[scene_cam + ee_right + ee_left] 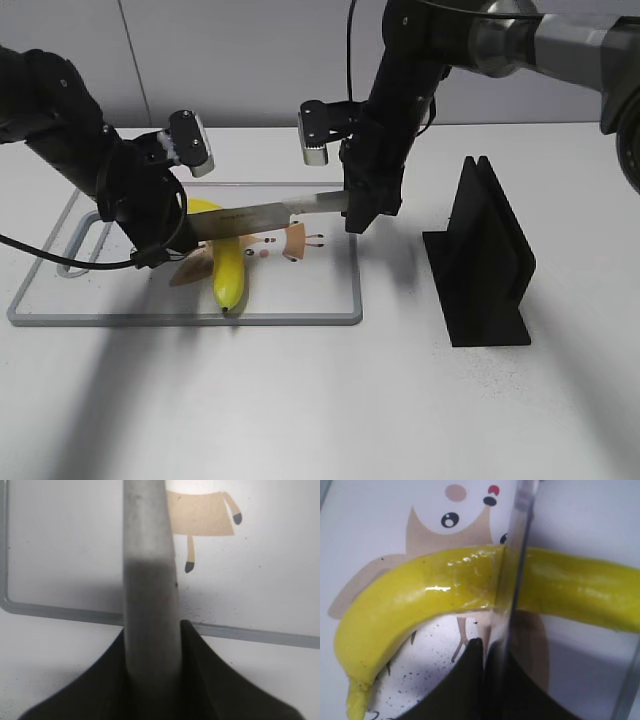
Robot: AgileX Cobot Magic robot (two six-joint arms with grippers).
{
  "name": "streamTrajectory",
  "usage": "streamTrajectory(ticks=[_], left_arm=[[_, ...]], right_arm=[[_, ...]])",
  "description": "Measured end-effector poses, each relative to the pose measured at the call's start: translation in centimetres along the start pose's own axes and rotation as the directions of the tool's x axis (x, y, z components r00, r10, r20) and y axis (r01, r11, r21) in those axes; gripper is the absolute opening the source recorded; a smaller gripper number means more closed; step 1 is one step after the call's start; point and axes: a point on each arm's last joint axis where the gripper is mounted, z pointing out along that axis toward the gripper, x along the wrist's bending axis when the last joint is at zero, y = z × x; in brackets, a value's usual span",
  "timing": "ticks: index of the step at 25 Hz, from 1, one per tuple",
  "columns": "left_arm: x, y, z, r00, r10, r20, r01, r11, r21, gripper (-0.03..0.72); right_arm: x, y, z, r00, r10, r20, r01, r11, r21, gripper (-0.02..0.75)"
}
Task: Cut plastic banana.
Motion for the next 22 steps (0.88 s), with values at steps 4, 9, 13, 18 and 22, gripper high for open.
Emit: streamTrajectory(ticks=[4,9,13,18,22], left_arm=[[-0.1,-0.1,-0.4,1.0,-0.002,-0.012,0.002,1.0,0.004,0.004],[0.1,0.3,-2.0,0.997,0.018,-0.07,-0.019,1.0,-0.006,0.002],[0.2,0.9,-3.8,0.993,0.04,-0.113,-0.043,0.999,-0.023,0.002],[0.0,1.6,-5.7,0.992,0.008,-0.127,-0.018,0.997,-0.076,0.067],[-0.2,2.4,-7.3,0.99,-0.045,-0.132,0.025,0.989,-0.145,0.417]], right_arm=[[-0.5,0.9,-1.3,0.999,0.0,0.044,0.0,1.0,0.001,0.185],[-1.1,1.8,-2.6,0.995,0.033,0.098,-0.031,0.999,-0.027,0.206],[-1.1,2.0,-3.0,0.993,0.039,0.108,-0.035,0.999,-0.033,0.21],[-0.8,2.5,-5.0,0.988,0.061,0.141,-0.054,0.997,-0.056,0.221],[-0.3,3.0,-7.3,0.98,0.089,0.176,-0.075,0.994,-0.08,0.224]])
